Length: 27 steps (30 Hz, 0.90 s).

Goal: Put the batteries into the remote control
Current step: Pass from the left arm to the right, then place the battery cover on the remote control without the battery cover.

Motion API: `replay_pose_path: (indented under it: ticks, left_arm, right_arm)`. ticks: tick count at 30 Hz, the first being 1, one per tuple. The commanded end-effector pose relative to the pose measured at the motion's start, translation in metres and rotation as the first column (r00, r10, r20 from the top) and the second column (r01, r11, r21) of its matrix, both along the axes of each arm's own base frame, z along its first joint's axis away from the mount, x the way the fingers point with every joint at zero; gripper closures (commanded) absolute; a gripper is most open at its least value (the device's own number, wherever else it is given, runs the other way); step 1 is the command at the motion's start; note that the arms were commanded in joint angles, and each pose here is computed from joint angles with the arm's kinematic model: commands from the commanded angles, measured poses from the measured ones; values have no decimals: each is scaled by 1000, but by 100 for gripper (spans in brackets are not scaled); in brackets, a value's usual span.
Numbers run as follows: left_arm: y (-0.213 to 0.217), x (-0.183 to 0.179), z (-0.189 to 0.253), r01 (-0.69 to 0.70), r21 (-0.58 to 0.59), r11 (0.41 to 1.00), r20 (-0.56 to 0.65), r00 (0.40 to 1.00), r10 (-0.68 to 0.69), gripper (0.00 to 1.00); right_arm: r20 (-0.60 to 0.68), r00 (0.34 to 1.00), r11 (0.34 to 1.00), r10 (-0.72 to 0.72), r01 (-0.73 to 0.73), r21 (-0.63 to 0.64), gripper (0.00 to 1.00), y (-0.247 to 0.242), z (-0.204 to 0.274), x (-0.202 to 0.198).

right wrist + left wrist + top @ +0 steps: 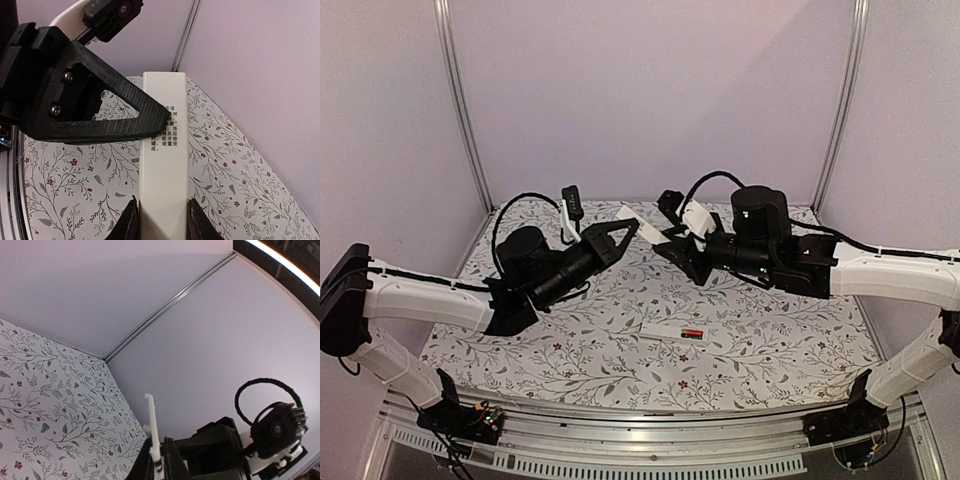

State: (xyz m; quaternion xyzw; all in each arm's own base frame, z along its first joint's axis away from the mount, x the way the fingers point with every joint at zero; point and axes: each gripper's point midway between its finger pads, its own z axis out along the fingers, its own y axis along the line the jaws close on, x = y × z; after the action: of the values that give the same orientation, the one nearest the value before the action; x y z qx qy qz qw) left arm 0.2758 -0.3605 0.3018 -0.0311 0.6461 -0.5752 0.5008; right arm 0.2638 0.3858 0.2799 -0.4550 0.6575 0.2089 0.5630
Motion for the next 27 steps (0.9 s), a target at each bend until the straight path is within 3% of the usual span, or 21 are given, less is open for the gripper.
replay_pose_path:
  ticks: [1,8,14,20,27]
  left_arm:
    - [9,5,-5,-20,20,1000,4,1000,20,84]
    - [9,6,-13,-10,43,999,0,1000,10,41]
    - [47,10,-17,-153,201,968,97,986,135,21]
    - [92,20,-66,-281,409,868,44,956,289,17]
    - [91,21,-137,-167,464,870,-136,957,256,21]
  right_arm:
    - [-6,999,999,-47,46,-26,100,-6,1,6]
    - [-21,998,996,-61,59,-67,100,-15,-9,7]
    - [-190,982,981,13,-50,-189,100,-44,-50,3]
    - [-294,952,938,86,-177,-299,100,-59,-99,-17]
    - [-405,905,863,129,-304,-404,100,-55,-153,-25]
